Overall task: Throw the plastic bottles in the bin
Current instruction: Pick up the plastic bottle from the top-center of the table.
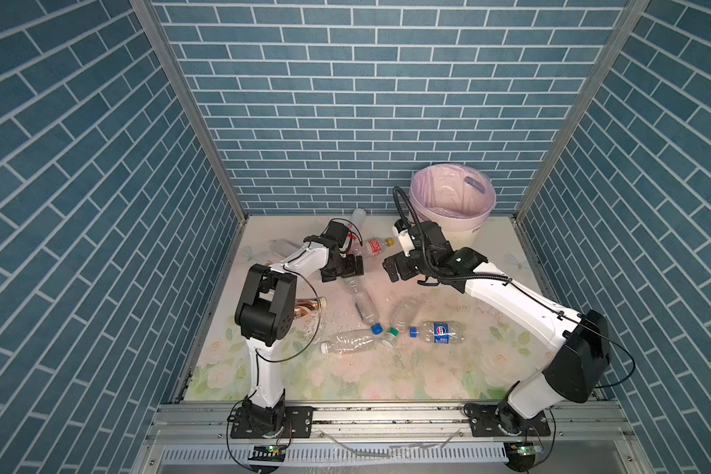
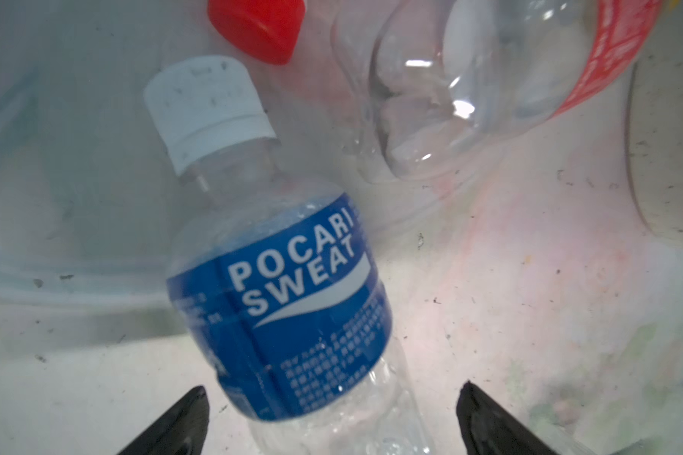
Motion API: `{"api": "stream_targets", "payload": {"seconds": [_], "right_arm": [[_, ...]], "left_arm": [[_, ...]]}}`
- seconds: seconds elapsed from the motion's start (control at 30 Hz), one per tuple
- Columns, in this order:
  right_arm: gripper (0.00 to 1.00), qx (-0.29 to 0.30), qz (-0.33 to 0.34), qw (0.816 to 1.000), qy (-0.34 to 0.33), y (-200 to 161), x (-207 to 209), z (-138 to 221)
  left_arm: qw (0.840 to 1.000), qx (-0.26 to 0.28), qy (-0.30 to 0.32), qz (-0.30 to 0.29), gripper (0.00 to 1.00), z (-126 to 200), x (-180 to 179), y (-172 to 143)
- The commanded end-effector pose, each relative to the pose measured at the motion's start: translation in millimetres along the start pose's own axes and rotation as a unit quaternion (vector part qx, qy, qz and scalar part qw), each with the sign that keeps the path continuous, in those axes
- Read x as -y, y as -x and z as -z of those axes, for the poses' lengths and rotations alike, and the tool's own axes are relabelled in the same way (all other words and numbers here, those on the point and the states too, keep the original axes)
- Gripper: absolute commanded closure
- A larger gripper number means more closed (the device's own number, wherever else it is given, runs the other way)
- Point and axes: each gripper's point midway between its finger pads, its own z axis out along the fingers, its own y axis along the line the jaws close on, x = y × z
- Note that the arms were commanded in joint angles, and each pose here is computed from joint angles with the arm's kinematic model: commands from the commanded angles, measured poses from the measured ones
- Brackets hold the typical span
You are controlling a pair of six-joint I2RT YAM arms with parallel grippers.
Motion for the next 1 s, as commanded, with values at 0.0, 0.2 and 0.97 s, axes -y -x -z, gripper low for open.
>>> {"api": "stream_targets", "payload": {"seconds": [0.0,0.2,0.97], "right_arm": [[0.01,0.011,-0.023,1.000,0.010,0,0,2],[0.01,0.010,-0.033,0.999,0.016,-3,-1,-1],[0.02,0.117,-0.203,0.968,0.093,93,23,49]], "left_arm": [[0.999,-0.007,0.030,-0.016,0.05,-3,-9,-1],[0.999,-0.011,0.029,-0.023,0.21,-7,-9,-2],[0.936,0.242,-0.186,-0.176,0.39,155,90,48]]}}
